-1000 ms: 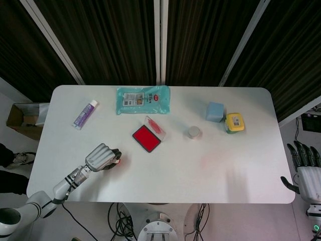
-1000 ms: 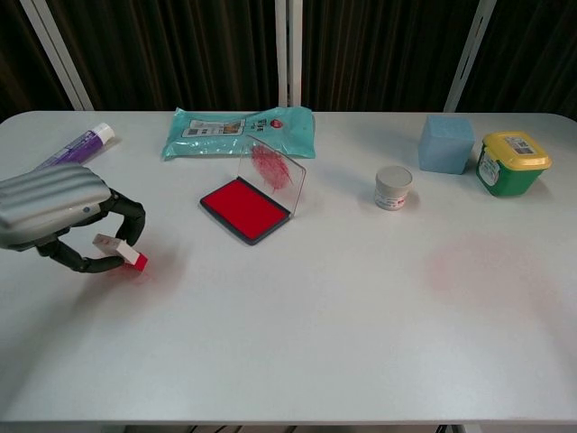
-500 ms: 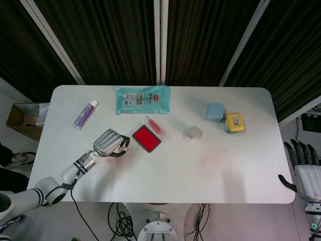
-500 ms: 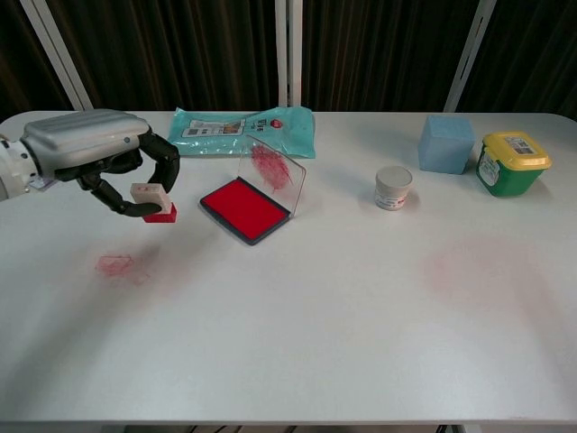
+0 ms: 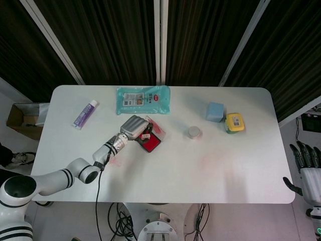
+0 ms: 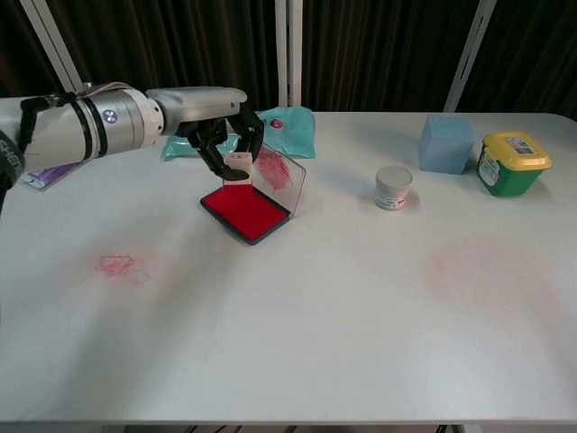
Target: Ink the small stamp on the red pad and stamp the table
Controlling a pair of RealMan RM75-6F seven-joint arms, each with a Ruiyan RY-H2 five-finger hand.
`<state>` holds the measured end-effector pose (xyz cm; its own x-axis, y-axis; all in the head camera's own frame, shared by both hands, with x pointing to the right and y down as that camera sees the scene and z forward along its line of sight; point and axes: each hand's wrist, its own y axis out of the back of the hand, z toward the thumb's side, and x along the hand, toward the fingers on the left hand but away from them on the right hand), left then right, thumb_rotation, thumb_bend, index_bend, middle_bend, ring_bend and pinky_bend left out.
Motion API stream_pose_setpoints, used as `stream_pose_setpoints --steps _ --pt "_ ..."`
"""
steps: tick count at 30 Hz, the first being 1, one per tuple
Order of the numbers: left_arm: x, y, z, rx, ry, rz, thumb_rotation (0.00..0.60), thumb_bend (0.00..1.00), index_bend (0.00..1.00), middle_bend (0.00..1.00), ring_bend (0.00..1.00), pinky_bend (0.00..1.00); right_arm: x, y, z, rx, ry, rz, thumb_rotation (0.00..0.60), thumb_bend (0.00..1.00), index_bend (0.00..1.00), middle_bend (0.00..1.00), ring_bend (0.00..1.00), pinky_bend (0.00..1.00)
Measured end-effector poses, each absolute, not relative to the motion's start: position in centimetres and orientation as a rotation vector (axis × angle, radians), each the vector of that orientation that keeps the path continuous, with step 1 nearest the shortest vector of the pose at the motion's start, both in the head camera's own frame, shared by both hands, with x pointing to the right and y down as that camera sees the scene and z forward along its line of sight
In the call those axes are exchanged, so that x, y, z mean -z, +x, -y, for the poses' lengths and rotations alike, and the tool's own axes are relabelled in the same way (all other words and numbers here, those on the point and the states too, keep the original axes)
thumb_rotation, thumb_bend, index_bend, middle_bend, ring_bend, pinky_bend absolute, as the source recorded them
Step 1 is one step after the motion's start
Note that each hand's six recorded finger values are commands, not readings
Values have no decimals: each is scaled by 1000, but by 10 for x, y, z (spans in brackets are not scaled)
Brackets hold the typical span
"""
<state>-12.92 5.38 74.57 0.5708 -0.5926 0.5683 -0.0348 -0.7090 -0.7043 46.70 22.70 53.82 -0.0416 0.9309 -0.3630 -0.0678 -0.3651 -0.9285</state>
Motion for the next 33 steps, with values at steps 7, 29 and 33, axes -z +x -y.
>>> stream_pose_setpoints --steps 7,29,33 --pt "-760 -117 -50 1126 -2165 -529 600 434 622 645 961 1000 -539 472 -228 -1545 -1404 979 600 86 0 0 0 0" --pt "-795 -122 -62 1209 -2195 -554 600 450 633 656 963 1000 -548 470 -232 -1568 -1417 943 600 91 0 0 0 0" --pt "-802 -126 -65 1228 -2206 -564 600 451 633 656 963 1000 -551 468 -235 -1571 -1431 931 600 91 0 0 0 0"
